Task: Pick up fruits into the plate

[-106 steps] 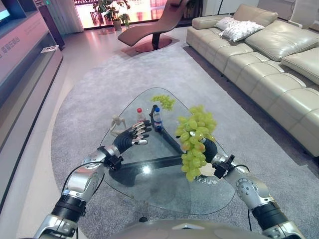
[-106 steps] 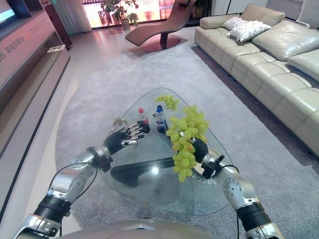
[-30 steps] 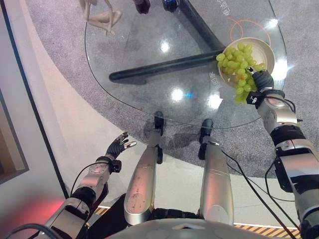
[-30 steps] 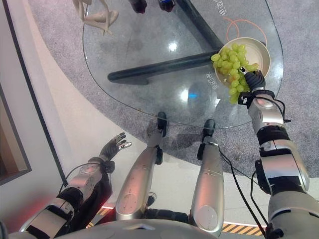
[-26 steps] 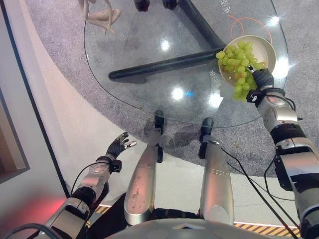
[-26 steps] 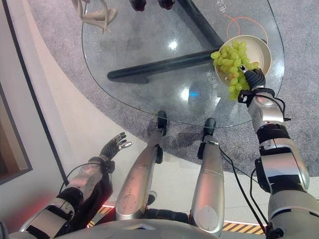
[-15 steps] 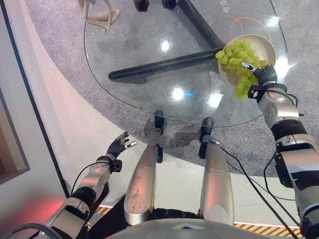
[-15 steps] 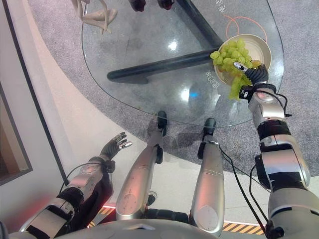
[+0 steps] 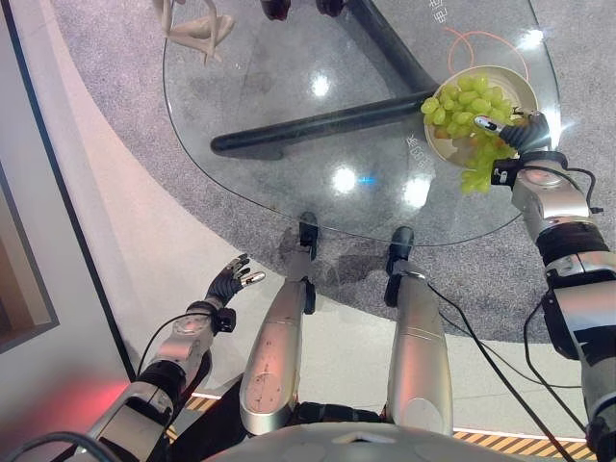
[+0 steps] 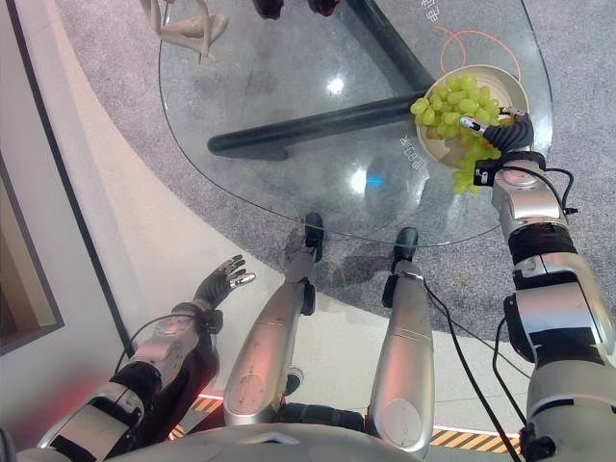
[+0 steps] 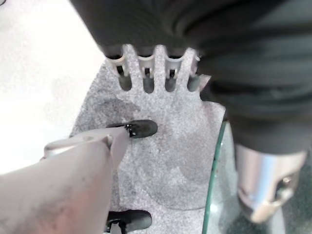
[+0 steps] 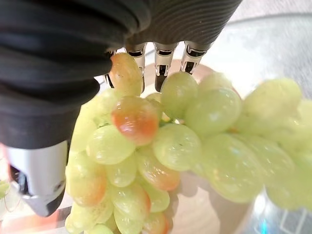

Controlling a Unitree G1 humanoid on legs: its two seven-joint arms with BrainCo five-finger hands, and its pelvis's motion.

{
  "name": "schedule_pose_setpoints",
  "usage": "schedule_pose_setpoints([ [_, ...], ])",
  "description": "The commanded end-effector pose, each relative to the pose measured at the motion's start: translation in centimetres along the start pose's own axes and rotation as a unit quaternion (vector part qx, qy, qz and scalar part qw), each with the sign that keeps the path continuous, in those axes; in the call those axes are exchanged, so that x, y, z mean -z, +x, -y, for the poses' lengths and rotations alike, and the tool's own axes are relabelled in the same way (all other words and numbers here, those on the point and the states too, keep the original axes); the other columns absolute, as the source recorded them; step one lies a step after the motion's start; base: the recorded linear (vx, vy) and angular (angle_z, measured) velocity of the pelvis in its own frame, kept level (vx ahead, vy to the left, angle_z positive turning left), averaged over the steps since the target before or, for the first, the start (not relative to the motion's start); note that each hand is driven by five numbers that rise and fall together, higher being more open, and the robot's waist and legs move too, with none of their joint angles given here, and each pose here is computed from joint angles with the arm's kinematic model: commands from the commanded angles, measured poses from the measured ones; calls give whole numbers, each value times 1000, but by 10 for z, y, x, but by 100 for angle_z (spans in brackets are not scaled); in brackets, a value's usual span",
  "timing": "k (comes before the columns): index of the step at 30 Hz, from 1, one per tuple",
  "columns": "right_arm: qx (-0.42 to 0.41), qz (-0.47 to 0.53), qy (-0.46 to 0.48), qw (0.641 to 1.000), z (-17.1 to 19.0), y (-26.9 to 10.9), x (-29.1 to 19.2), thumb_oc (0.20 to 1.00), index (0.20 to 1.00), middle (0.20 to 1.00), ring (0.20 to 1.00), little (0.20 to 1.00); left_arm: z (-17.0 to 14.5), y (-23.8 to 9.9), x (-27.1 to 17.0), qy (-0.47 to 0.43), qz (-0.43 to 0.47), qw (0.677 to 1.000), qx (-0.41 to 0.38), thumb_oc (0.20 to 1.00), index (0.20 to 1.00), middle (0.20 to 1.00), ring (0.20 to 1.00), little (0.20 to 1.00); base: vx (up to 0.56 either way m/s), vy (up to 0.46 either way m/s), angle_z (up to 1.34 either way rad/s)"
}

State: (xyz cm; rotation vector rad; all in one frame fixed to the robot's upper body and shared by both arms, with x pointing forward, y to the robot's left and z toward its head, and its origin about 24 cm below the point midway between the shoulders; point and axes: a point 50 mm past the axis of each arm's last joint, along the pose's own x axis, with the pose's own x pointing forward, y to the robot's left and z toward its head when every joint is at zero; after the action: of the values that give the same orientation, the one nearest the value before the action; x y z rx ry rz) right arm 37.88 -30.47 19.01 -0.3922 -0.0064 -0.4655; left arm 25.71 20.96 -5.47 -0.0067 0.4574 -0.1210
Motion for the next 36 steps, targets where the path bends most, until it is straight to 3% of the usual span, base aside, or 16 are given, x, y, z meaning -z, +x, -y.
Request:
schedule_pose_setpoints([
  [1,74,74,-100,990,31,3,-32,1000,1000,1000,1000,1000,-11,-10,11,-1,-12,1000,-11,1000,1000,1000,1000,1000,0,0,0],
  [12,140,119,-185,966,39,-1,-48,1000,1000,1000,1000,1000,-17,-11,11,-6,-11,1000,-18,1000,1000,1000,1000,1000,0,0,0],
  [22,140,153,-126,970,32,-9,-49,1000,1000,1000,1000,1000,-23,-14,16,-19,-17,999,-41,1000,1000,1000,1000,1000,-3,19,0],
  [29,54,115,-31,991,6,-29,4,1000,1000,1000,1000,1000,-30,-20,33,-56,-55,996,-49,1000,1000,1000,1000,1000,22,58,-2],
  [36,-53,0,27,998,-28,-87,110,1000,1000,1000,1000,1000,-33,-38,68,-82,-111,986,-90,1000,1000,1000,1000,1000,91,40,-1],
])
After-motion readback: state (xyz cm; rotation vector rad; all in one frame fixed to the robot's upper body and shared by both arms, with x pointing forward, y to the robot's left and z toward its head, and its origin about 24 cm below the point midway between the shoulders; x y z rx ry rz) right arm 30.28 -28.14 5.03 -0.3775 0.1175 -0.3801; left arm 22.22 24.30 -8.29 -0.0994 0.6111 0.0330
